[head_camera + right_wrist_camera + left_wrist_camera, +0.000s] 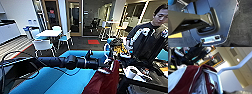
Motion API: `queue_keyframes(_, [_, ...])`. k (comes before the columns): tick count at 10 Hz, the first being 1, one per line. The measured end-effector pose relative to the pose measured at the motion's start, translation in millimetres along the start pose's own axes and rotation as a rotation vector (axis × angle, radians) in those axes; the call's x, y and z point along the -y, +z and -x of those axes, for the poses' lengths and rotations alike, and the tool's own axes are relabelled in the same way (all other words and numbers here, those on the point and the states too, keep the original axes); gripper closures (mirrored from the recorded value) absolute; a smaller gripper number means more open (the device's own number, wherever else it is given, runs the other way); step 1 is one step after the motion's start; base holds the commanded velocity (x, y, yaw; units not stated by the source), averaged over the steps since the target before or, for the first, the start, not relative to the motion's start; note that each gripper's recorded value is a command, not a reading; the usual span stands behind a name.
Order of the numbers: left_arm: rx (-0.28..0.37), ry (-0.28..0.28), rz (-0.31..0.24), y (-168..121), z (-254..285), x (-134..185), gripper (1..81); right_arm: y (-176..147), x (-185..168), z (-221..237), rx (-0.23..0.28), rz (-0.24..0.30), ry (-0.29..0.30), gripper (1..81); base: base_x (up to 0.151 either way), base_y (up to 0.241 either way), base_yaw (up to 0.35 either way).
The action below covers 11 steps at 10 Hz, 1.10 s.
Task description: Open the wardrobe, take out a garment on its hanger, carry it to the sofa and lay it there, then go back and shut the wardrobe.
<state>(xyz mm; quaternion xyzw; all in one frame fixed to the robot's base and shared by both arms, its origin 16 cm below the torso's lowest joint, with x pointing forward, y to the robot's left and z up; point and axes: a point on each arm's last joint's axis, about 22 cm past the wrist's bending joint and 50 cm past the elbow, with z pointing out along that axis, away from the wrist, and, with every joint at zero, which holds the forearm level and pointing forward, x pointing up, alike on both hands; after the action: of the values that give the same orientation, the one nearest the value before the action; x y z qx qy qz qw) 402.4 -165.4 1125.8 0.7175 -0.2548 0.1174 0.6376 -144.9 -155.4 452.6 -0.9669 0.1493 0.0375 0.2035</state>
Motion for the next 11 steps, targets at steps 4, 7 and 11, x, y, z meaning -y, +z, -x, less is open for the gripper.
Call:
queue_keyframes(4, [-0.006, -0.003, -0.014, -3.9, -1.8, 6.0, 81.1, 0.2, 1.6, 7.5, 0.010, -0.002, 0.001, 1.0, 0.118, -0.039, 0.000])
queue_keyframes(7, [-0.017, -0.026, -0.026, -5.1, -3.6, 21.5, 81.1, -1.1, -4.6, -13.6, -0.014, 0.009, -0.010, 1.0, 0.000, 0.000, 0.000])
queue_keyframes(11, [-0.050, -0.029, -0.052, -6.7, -18.4, 34.1, 81.1, -0.4, -0.9, 8.2, 0.015, 0.003, -0.004, 1.0, 0.000, 0.000, 0.000])
